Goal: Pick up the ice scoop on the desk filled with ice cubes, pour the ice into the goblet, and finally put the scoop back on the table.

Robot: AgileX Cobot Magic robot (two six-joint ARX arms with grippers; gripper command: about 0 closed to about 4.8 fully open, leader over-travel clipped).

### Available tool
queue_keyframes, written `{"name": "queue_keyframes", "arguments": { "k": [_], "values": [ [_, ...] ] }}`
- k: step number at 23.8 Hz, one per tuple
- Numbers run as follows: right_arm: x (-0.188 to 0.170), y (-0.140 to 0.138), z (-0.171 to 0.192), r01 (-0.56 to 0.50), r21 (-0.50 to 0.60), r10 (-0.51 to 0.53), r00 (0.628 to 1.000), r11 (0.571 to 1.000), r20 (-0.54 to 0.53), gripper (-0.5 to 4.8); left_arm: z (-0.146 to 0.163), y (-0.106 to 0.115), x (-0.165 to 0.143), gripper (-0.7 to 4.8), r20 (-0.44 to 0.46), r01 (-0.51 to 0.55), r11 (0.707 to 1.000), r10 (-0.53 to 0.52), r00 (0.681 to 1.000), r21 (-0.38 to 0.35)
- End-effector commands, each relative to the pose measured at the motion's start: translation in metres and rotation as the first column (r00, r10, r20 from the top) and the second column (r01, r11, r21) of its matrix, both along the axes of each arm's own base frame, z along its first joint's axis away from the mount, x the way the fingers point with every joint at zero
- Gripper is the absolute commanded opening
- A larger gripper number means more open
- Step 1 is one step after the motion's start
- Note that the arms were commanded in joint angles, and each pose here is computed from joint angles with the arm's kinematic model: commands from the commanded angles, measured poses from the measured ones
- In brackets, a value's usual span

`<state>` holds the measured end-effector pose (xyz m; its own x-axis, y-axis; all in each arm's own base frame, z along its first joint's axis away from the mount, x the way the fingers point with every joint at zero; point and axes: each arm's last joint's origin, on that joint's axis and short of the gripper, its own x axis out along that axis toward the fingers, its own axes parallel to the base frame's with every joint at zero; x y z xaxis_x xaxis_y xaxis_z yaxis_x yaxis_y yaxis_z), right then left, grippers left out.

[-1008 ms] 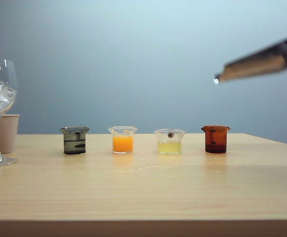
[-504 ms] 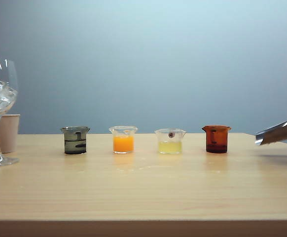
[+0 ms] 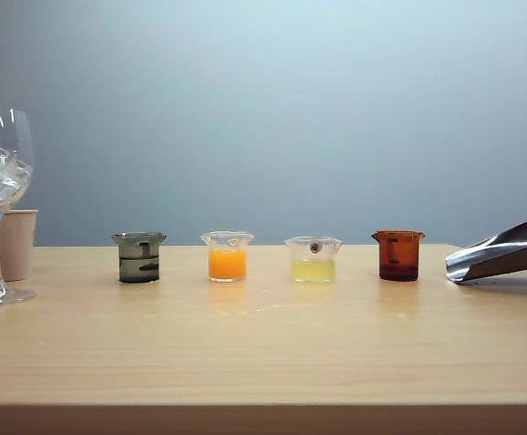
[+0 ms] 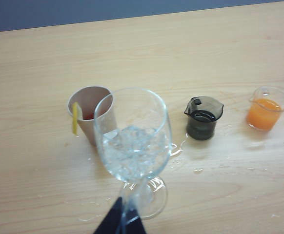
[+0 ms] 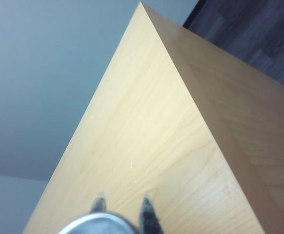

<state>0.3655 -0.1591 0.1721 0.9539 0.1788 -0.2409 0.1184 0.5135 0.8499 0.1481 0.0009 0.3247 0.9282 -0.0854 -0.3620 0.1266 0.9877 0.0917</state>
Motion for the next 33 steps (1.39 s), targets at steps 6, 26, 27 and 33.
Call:
{"name": "queue_keyframes", "arguments": {
  "k": [6, 26, 27, 33],
  "values": [
    [0.0, -0.001, 0.003, -0.016, -0.032, 0.017, 1.0, 0.999, 0.022, 4.79, 0.003, 0.0, 0.0, 0.04, 0.015, 0.002, 1.0, -0.002, 1.0, 0.003],
    [-0.067, -0.009, -0.039, -0.033, 0.055, 0.04, 0.992, 0.998, -0.118, 4.35, 0.003, 0.0, 0.0, 0.04, 0.015, -0.001, 1.0, 0.001, 1.0, 0.004],
    [-0.079, -0.012, -0.035, -0.018, 0.042, 0.023, 0.994, 0.999, -0.107, 4.31, 0.003, 0.0, 0.0, 0.04, 0.015, -0.001, 1.0, 0.001, 1.0, 0.004],
    [-0.119, -0.001, 0.0, -0.093, 0.015, 0.092, 0.996, 0.996, 0.014, 1.41, 0.003, 0.0, 0.0, 0.04, 0.015, 0.0, 1.0, 0.0, 1.0, 0.004]
  ]
}}
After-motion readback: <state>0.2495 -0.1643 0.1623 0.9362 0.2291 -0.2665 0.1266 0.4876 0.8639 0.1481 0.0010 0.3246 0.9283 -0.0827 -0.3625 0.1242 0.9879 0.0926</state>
